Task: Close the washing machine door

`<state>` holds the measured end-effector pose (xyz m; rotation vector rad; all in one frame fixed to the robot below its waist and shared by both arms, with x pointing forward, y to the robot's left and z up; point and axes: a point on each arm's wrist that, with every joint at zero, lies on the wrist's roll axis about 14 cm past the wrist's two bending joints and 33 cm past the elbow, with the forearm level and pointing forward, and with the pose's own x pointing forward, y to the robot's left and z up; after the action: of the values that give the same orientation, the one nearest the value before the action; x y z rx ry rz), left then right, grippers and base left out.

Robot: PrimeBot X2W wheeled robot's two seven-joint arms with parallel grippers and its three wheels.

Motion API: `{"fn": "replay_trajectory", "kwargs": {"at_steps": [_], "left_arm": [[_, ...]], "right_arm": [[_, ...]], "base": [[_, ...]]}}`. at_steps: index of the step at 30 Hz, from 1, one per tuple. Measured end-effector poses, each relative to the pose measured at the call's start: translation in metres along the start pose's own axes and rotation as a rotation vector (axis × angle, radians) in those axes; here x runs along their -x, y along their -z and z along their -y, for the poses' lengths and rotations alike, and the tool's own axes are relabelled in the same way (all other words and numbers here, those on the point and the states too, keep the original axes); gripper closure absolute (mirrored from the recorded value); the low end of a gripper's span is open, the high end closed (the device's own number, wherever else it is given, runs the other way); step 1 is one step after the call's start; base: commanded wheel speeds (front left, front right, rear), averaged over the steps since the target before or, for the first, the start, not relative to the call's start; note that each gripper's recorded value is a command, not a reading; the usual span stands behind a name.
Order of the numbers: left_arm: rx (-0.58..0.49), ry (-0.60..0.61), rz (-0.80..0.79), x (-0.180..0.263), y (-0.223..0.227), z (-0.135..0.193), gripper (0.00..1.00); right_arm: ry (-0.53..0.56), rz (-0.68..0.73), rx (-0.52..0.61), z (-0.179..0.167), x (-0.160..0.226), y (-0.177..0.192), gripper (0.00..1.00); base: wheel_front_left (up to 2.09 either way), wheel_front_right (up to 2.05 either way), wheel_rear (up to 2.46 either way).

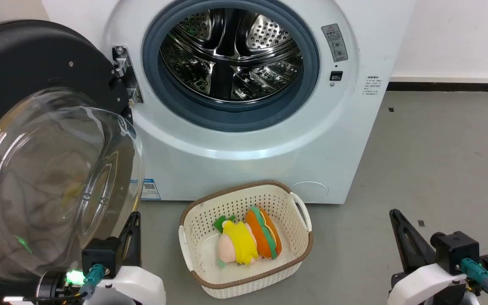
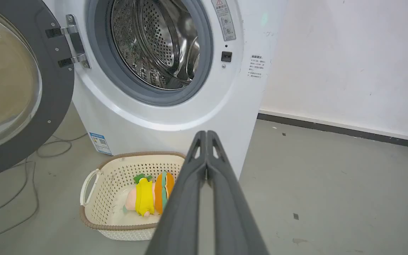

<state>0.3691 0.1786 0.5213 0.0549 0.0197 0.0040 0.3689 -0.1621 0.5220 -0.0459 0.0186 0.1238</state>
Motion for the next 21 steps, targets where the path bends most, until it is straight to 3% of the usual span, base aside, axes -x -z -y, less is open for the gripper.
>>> {"fn": "replay_trajectory", "kwargs": {"at_steps": [21], "left_arm": [[0.0, 0.0, 0.0, 0.0, 0.0, -0.0001, 1.0]], "right_arm": [[0.0, 0.0, 0.0, -0.0002, 0.0, 0.0, 1.0]], "base": [[0.0, 0.0, 0.0]]}}
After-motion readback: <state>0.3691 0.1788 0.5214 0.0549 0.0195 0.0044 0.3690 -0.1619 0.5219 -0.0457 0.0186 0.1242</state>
